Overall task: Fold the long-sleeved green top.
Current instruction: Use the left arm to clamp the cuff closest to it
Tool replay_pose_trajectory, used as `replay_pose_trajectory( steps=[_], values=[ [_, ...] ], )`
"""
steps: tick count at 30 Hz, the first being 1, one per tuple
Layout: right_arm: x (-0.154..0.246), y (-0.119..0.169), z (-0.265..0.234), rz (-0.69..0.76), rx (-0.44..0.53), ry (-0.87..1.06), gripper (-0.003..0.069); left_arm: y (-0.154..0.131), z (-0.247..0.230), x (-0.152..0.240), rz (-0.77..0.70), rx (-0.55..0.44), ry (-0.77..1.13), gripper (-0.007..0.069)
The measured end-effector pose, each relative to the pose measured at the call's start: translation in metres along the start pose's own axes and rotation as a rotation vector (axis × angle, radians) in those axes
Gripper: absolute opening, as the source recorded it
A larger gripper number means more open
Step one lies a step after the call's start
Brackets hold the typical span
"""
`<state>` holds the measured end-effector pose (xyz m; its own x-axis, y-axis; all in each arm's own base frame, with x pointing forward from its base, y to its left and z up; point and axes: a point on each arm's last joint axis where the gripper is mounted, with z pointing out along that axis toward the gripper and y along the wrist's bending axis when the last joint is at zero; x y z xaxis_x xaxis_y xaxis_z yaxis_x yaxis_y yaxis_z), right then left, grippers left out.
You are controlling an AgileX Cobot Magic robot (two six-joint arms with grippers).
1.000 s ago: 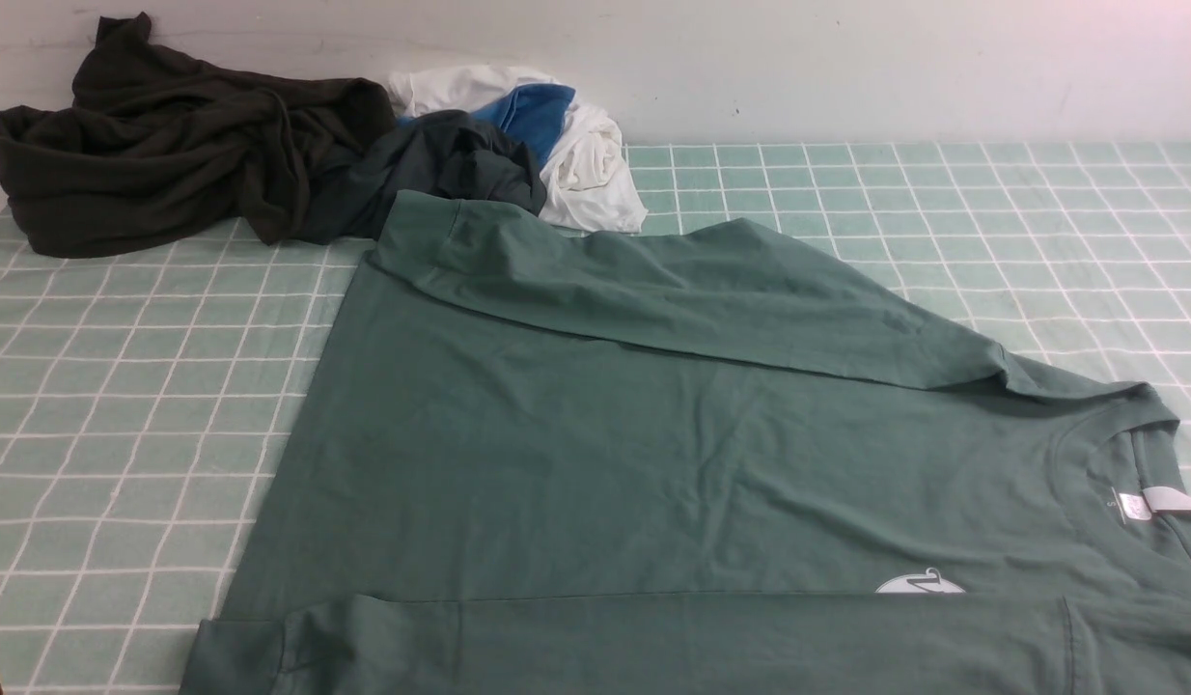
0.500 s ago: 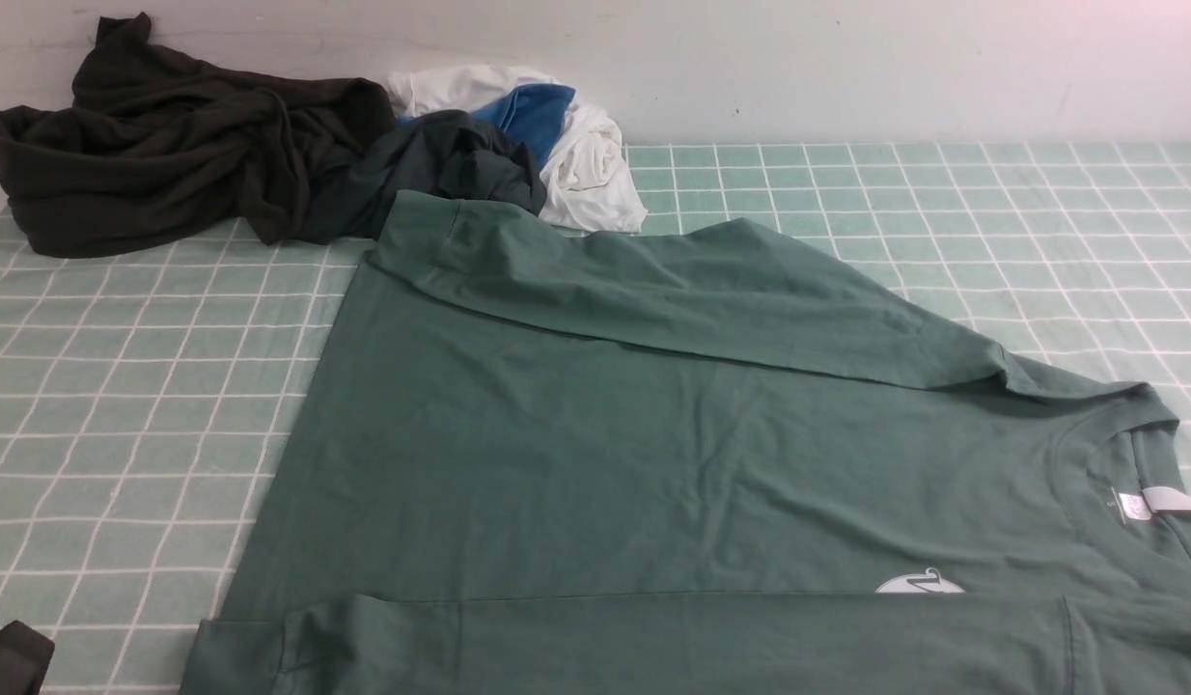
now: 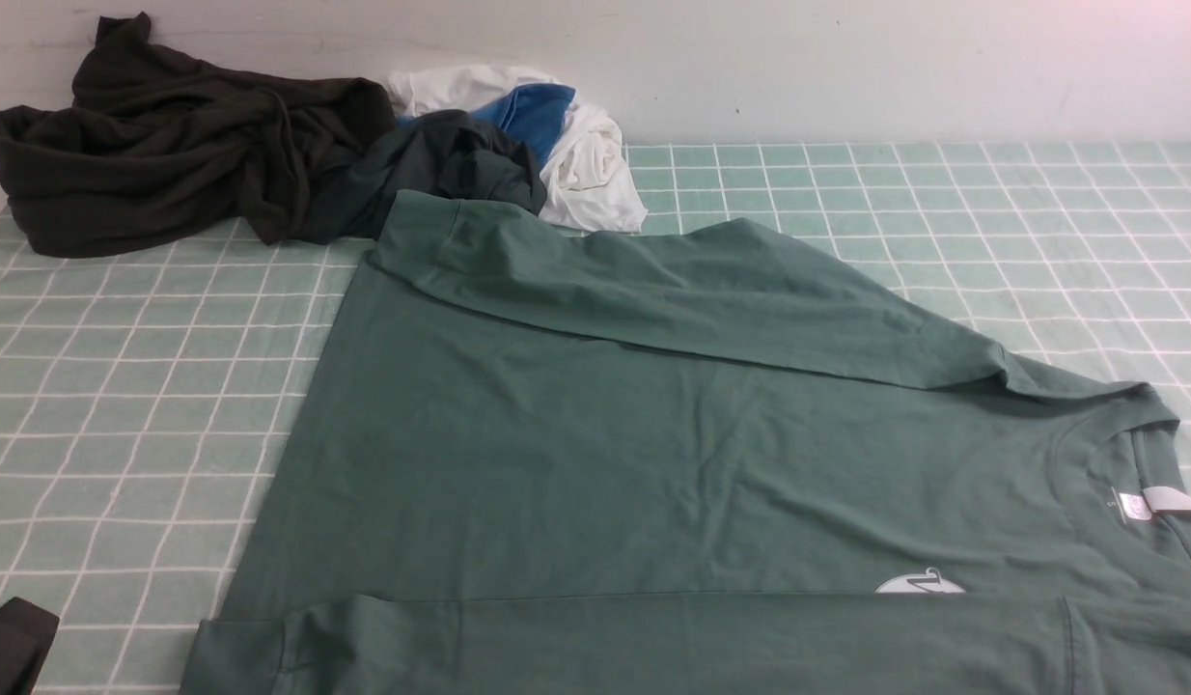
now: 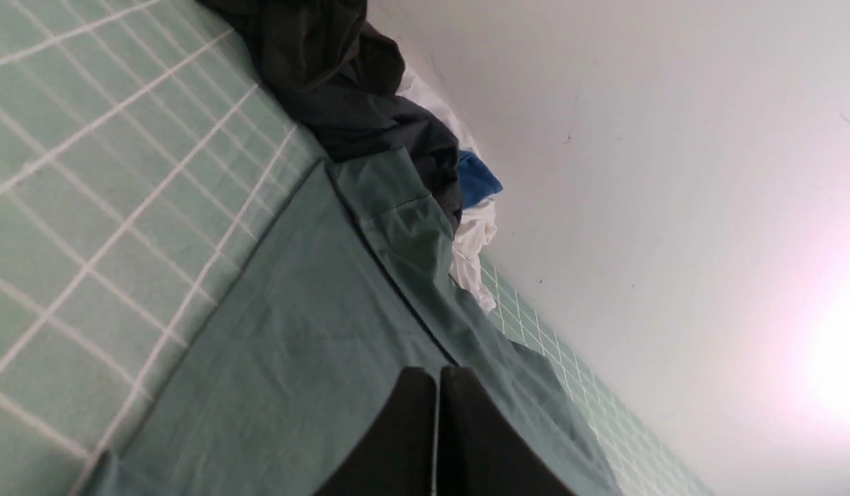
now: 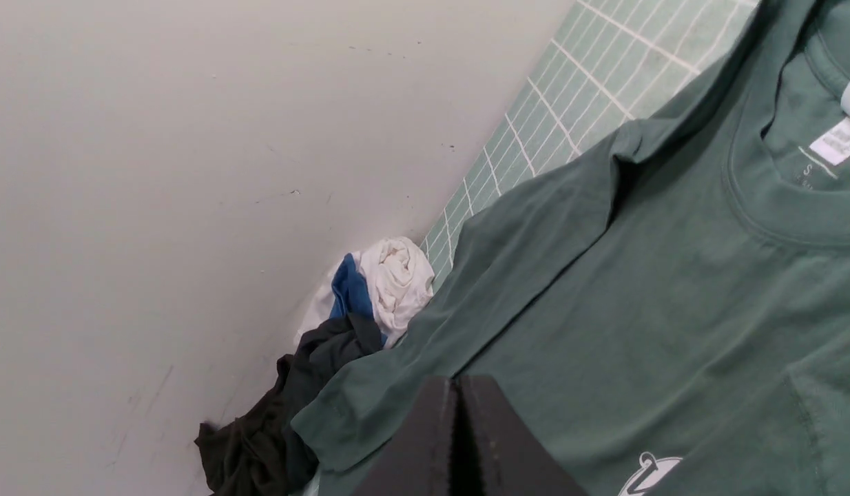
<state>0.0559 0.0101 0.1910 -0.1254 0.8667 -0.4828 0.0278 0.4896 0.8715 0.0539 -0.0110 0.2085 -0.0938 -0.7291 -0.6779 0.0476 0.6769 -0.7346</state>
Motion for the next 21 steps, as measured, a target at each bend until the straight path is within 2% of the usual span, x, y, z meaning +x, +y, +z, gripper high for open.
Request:
replay_pose_trajectory(
  steps=[3, 5, 6, 8, 9, 10, 12, 16, 20, 21],
  values=[
    [-0.002, 0.001, 0.000, -0.086, -0.006, -0.018, -0.0018, -0.030, -0.008, -0.021, 0.283, 0.059, 0.001, -0.0004],
    [-0.002, 0.001, 0.000, -0.144, -0.007, -0.022, -0.0018, -0.042, -0.008, -0.029, 0.389, 0.063, 0.034, -0.0004],
    [-0.003, 0.003, -0.001, -0.247, -0.011, -0.024, -0.0018, -0.057, -0.004, -0.039, 0.515, 0.051, 0.113, -0.0004],
    [-0.010, 0.016, -0.002, -0.361, -0.032, -0.042, -0.0018, -0.071, 0.008, -0.053, 0.641, 0.007, 0.249, -0.0004],
    [-0.011, 0.018, -0.003, -0.374, -0.034, -0.044, -0.0018, -0.076, 0.008, -0.056, 0.660, 0.010, 0.267, -0.0004],
    [-0.022, 0.037, -0.002, -0.496, -0.039, -0.052, -0.0018, -0.089, 0.020, -0.072, 0.746, -0.035, 0.394, -0.0004],
    [-0.033, 0.060, 0.003, -0.636, -0.030, -0.012, -0.0018, -0.102, 0.040, -0.093, 0.836, -0.103, 0.553, -0.0004],
    [-0.050, 0.104, 0.030, -0.893, -0.006, 0.246, -0.0018, -0.112, 0.088, -0.118, 0.962, -0.219, 0.840, -0.0003],
    [-0.046, 0.124, 0.065, -0.936, -0.014, 0.686, -0.0018, -0.115, 0.139, -0.103, 1.071, -0.229, 1.116, 0.0003],
    [-0.043, 0.123, 0.068, -0.931, -0.010, 0.738, -0.0018, -0.114, 0.142, -0.101, 1.079, -0.229, 1.130, 0.0007]
  ],
)
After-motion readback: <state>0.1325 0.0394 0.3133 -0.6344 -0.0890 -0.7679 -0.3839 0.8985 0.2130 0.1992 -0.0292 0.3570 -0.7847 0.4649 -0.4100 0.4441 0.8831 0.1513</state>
